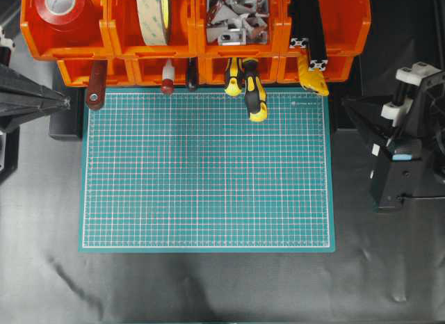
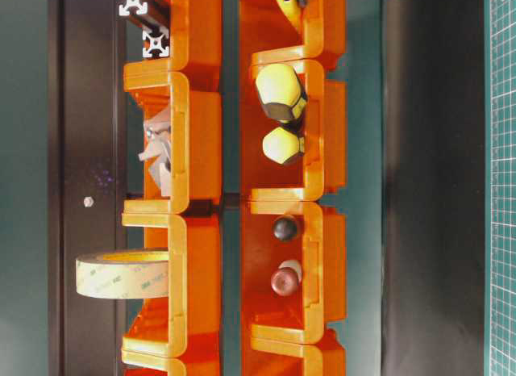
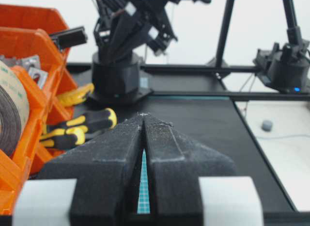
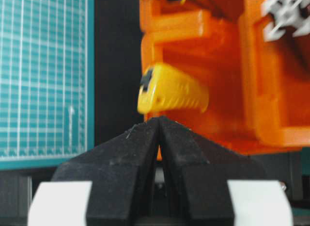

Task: Pick cutter from container rack with right arm.
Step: 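Move the right gripper toward the yellow utility knife on the rack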

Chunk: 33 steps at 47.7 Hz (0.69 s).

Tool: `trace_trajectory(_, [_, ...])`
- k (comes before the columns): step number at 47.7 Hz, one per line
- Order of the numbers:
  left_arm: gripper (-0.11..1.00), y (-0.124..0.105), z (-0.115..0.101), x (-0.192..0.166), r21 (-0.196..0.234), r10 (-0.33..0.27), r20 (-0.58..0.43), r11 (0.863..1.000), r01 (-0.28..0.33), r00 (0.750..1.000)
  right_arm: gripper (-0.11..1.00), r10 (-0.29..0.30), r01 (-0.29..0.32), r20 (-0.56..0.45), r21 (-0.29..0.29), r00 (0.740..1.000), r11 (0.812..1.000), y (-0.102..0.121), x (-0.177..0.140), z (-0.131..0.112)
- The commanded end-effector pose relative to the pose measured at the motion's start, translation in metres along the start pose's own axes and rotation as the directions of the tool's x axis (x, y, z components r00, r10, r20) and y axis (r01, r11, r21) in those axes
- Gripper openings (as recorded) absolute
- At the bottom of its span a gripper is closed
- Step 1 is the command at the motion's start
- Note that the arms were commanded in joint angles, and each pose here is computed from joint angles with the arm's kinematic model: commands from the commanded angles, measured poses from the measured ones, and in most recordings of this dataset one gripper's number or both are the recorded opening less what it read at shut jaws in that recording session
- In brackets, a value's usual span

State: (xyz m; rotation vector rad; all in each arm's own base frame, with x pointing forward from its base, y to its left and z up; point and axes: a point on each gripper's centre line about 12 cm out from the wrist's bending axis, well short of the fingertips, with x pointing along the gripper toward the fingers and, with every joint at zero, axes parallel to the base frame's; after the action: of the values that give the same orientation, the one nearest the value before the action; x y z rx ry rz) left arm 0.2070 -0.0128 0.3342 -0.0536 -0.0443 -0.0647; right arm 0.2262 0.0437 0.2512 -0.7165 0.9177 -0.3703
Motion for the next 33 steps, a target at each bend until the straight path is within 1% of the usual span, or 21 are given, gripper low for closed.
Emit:
trace_trajectory(1, [0.0, -0.001, 0.011, 0.002, 0.002, -0.003, 0.026, 1.0, 0.003, 1.0, 0.0, 0.01, -0.01, 0.022, -0.008, 1.0, 1.0, 0.004, 0.002, -0.002])
trace_trajectory(9, [0.0, -0.001, 0.01, 0.002, 0.0, -0.003, 0.023, 1.0, 0.003, 1.0, 0.01, 0.05, -0.049, 0.053, -0.022, 0.997, 0.999, 0.011, 0.006, -0.004])
trace_trajectory(11, [0.0, -0.001, 0.01, 0.003, 0.0, -0.003, 0.021, 1.0, 0.003, 1.0, 0.03, 0.057, -0.056, 0.059, -0.021, 0.997, 0.998, 0.012, 0.007, -0.004])
trace_trajectory(13, [0.0, -0.001, 0.01, 0.003, 0.0, -0.003, 0.021, 1.0, 0.003, 1.0, 0.08, 0.063, -0.062, 0.063, -0.02, 0.996, 0.998, 0.013, 0.008, -0.003])
trace_trajectory(14, [0.0, -0.001, 0.01, 0.003, 0.0, -0.005, 0.021, 1.0, 0.005, 1.0, 0.12, 0.065, -0.064, 0.063, -0.019, 0.996, 0.998, 0.013, 0.009, -0.003])
trace_trajectory(17, [0.0, -0.002, 0.009, 0.003, -0.003, -0.009, 0.019, 1.0, 0.009, 1.0, 0.28, 0.065, -0.064, 0.06, -0.014, 0.996, 0.998, 0.013, 0.011, -0.002])
trace_trajectory(21, [0.0, -0.003, 0.008, 0.004, -0.025, -0.015, 0.015, 1.0, 0.015, 1.0, 0.55, 0.055, -0.054, 0.049, -0.012, 0.997, 0.998, 0.011, 0.013, -0.002])
trace_trajectory(23, [0.0, -0.004, 0.007, 0.005, -0.042, -0.016, 0.01, 0.999, 0.017, 1.0, 0.66, 0.048, -0.047, 0.048, -0.015, 0.998, 0.999, 0.011, 0.014, -0.001])
trace_trajectory(25, [0.0, -0.004, 0.006, 0.005, -0.054, -0.018, 0.007, 0.998, 0.018, 1.0, 0.75, 0.039, -0.038, 0.046, -0.02, 0.998, 0.999, 0.011, 0.015, 0.0])
trace_trajectory(27, [0.0, -0.004, 0.006, 0.005, -0.065, -0.018, 0.005, 0.998, 0.018, 1.0, 0.78, 0.028, -0.027, 0.044, -0.025, 0.999, 0.999, 0.01, 0.016, 0.0])
trace_trajectory(33, [0.0, -0.005, 0.006, 0.005, -0.073, -0.022, 0.005, 0.997, 0.023, 1.0, 0.72, -0.003, 0.004, 0.044, -0.041, 0.999, 0.999, 0.008, 0.02, 0.002])
